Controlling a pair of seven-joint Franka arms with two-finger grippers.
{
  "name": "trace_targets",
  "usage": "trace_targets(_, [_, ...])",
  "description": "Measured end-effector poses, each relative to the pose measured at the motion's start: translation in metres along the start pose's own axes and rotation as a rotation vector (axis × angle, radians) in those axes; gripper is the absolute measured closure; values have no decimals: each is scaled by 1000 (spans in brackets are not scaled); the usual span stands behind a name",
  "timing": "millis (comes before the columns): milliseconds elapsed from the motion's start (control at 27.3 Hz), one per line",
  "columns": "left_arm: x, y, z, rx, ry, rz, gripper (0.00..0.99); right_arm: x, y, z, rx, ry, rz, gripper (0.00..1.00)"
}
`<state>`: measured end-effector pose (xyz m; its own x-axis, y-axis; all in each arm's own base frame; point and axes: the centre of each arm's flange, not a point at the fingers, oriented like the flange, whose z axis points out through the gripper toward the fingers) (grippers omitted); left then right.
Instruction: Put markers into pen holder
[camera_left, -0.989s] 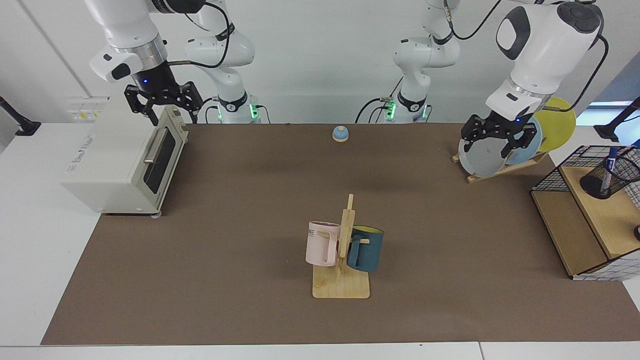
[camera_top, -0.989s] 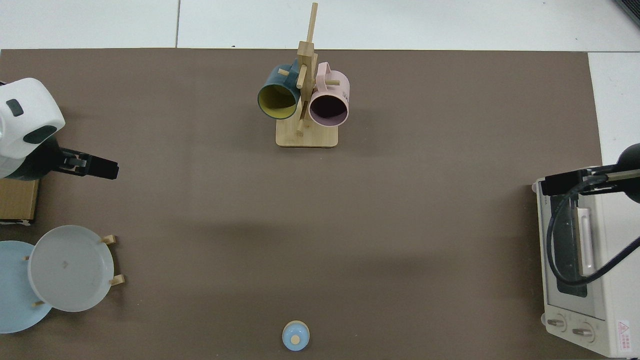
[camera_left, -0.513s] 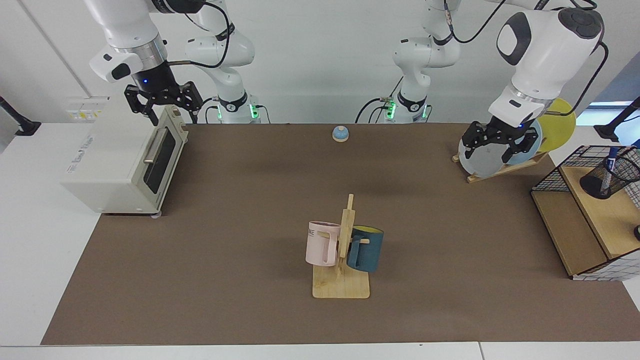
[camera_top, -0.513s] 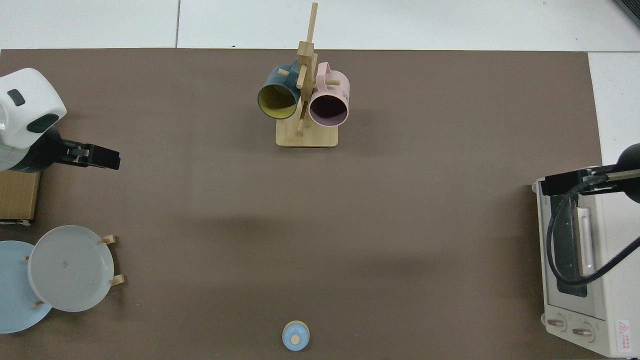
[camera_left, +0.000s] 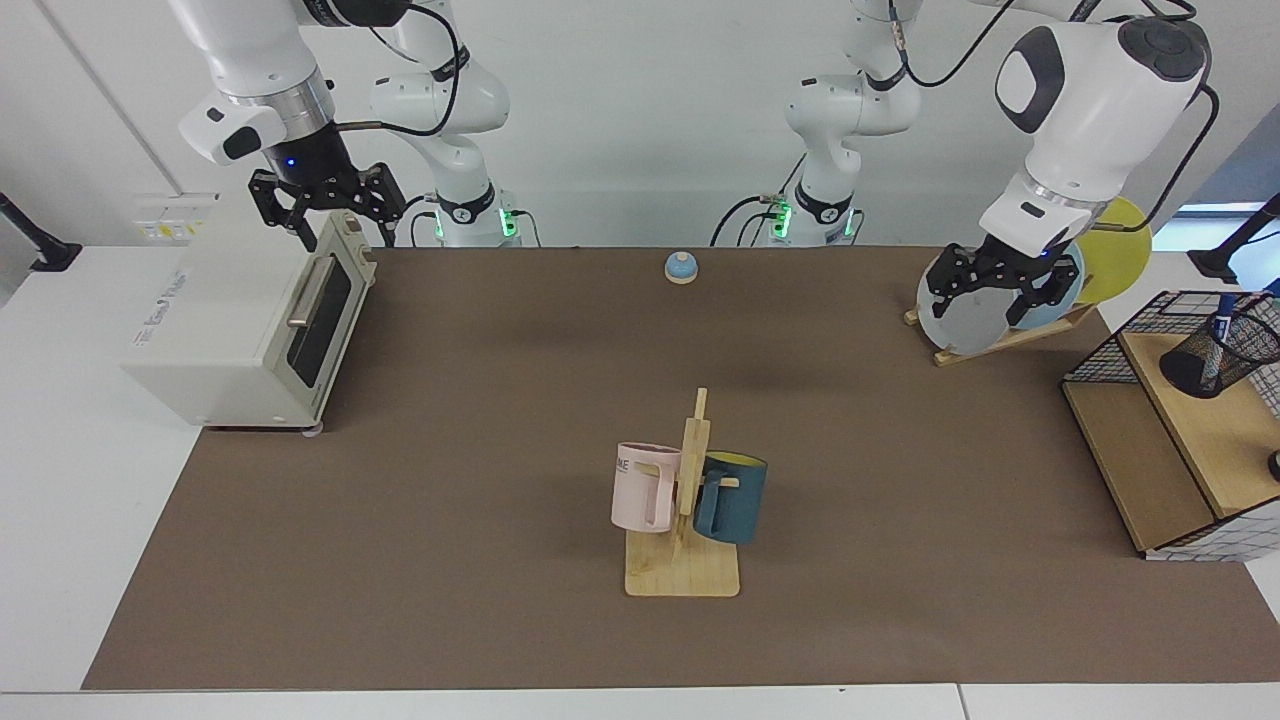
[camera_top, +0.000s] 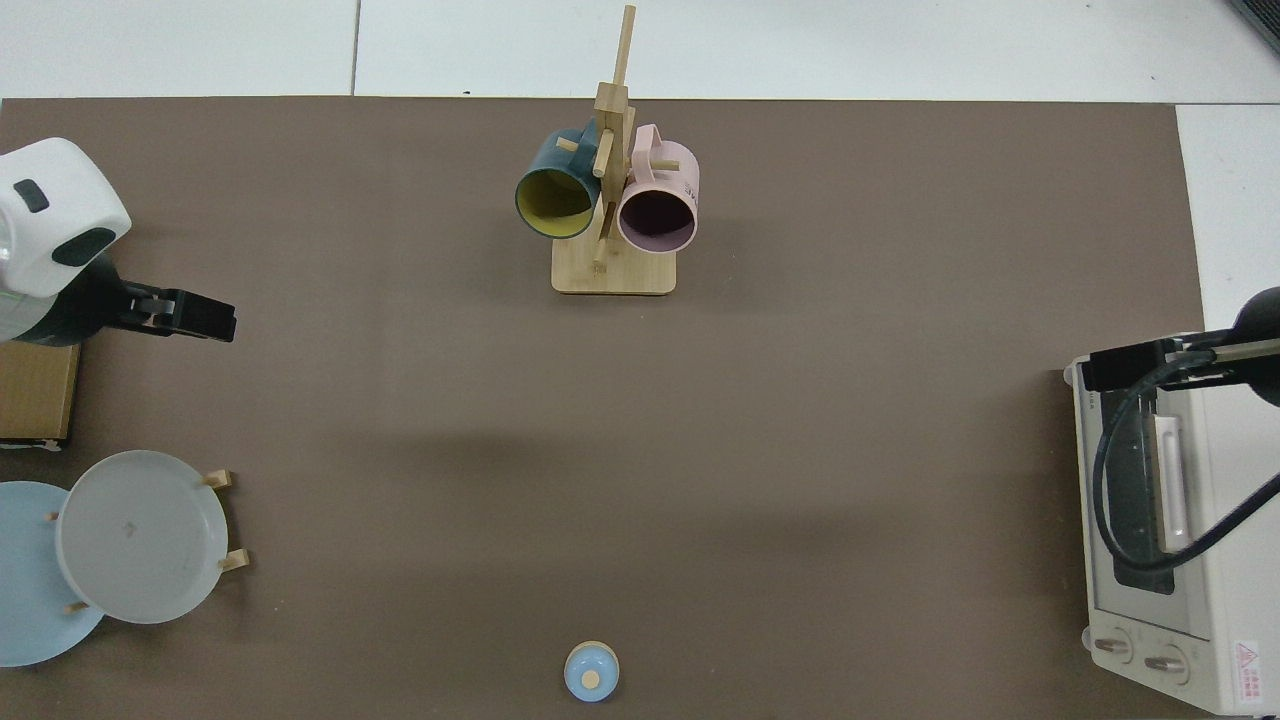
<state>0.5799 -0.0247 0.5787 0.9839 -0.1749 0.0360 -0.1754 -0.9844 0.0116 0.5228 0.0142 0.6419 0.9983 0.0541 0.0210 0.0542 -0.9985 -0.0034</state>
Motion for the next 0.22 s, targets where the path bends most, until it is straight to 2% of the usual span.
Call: trace_targets(220, [3,-3,0,23,-6,2,0,0,0,0,0,0,0,0])
